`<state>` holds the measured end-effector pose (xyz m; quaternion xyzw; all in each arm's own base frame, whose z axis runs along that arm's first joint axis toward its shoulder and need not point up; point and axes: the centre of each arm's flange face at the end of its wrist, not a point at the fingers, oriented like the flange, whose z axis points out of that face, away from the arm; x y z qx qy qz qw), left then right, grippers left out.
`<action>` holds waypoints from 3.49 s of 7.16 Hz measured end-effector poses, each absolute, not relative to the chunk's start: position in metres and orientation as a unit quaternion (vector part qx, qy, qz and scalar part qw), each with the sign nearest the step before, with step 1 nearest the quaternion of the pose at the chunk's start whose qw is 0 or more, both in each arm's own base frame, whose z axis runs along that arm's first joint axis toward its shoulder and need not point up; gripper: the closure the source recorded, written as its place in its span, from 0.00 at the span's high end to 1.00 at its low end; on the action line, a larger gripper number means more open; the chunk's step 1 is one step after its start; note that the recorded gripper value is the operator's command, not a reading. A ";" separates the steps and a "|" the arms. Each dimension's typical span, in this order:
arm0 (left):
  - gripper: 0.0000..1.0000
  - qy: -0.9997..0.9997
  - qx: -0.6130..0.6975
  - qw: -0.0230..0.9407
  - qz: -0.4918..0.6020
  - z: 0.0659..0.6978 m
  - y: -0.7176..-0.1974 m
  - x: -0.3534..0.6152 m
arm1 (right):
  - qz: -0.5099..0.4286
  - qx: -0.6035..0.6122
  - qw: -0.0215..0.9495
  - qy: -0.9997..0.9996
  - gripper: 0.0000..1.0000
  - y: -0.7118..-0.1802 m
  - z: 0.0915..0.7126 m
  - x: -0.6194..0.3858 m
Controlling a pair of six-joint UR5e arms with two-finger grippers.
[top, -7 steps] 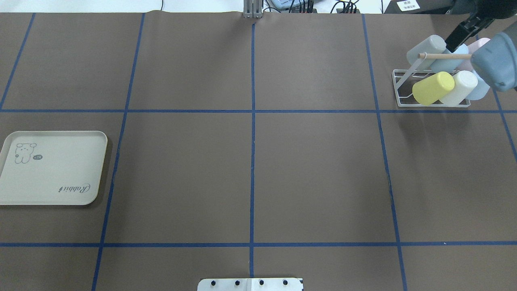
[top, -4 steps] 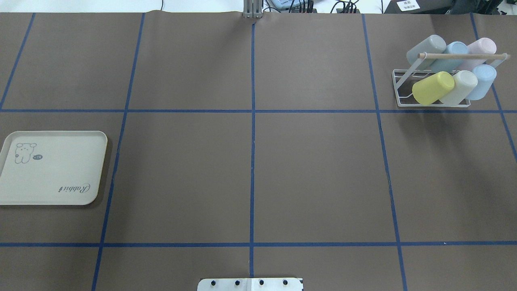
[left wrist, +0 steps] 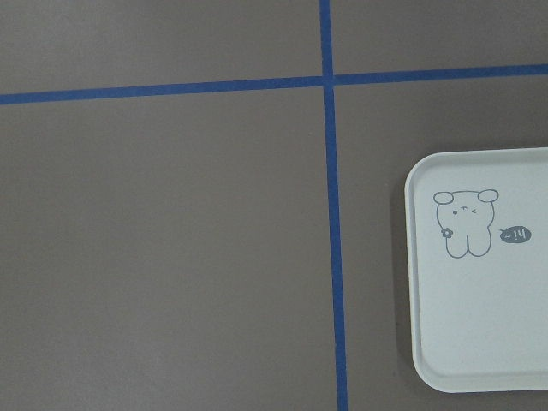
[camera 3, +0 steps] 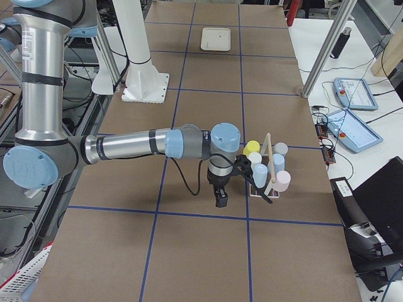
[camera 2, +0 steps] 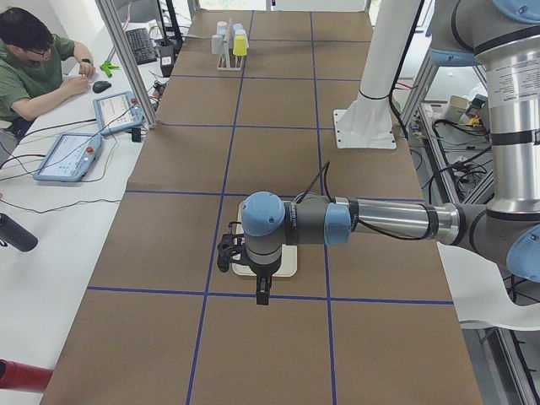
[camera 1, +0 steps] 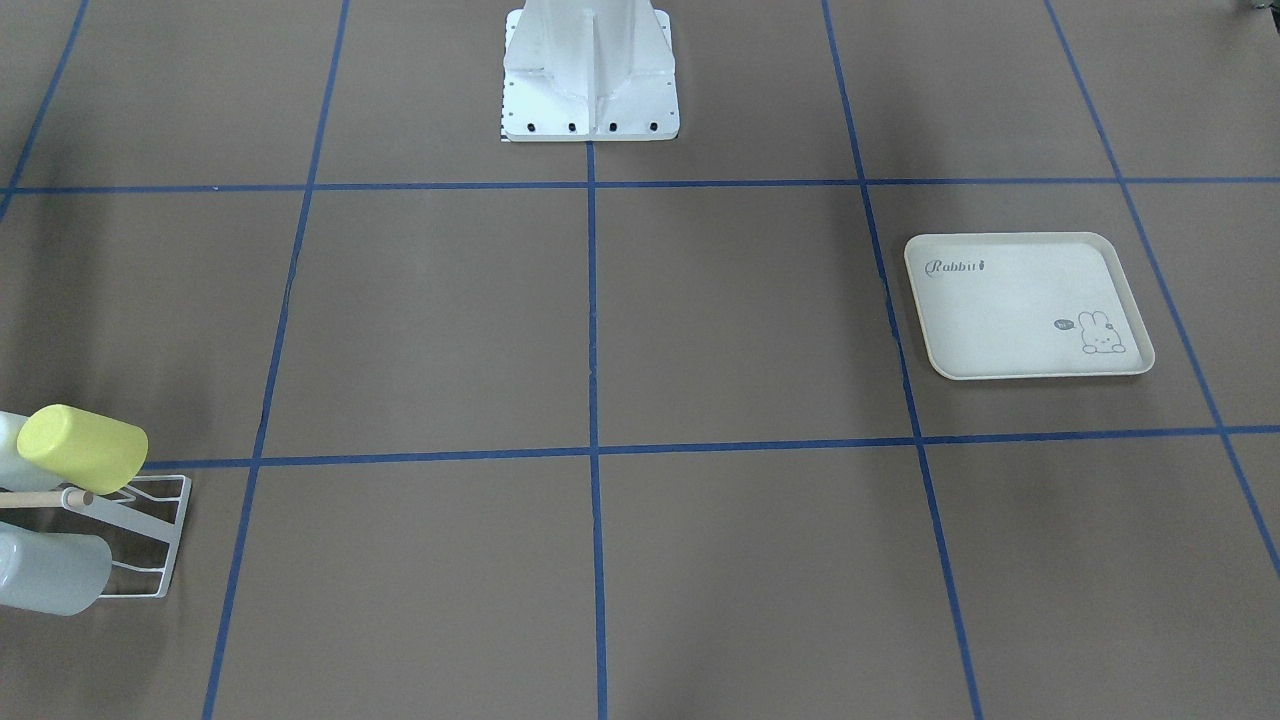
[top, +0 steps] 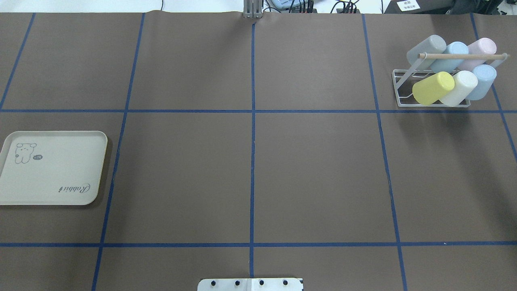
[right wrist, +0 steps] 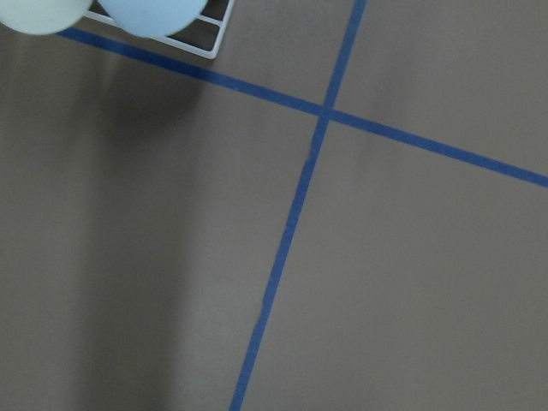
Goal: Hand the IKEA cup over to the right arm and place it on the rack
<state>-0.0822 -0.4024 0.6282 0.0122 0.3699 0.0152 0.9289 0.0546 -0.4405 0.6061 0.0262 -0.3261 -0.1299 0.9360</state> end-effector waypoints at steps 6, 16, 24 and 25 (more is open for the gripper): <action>1.00 0.370 0.010 0.929 0.015 0.630 -0.396 -0.082 | -0.123 0.015 0.940 -0.318 1.00 -0.435 0.620 0.058; 1.00 0.372 0.001 0.928 0.011 0.638 -0.392 -0.082 | -0.127 0.024 0.937 -0.323 1.00 -0.440 0.612 0.057; 1.00 0.371 -0.006 0.928 0.007 0.644 -0.386 -0.081 | -0.127 0.024 0.938 -0.323 1.00 -0.439 0.612 0.057; 1.00 0.371 -0.005 0.929 0.008 0.642 -0.386 -0.081 | -0.126 0.023 0.938 -0.323 1.00 -0.439 0.613 0.057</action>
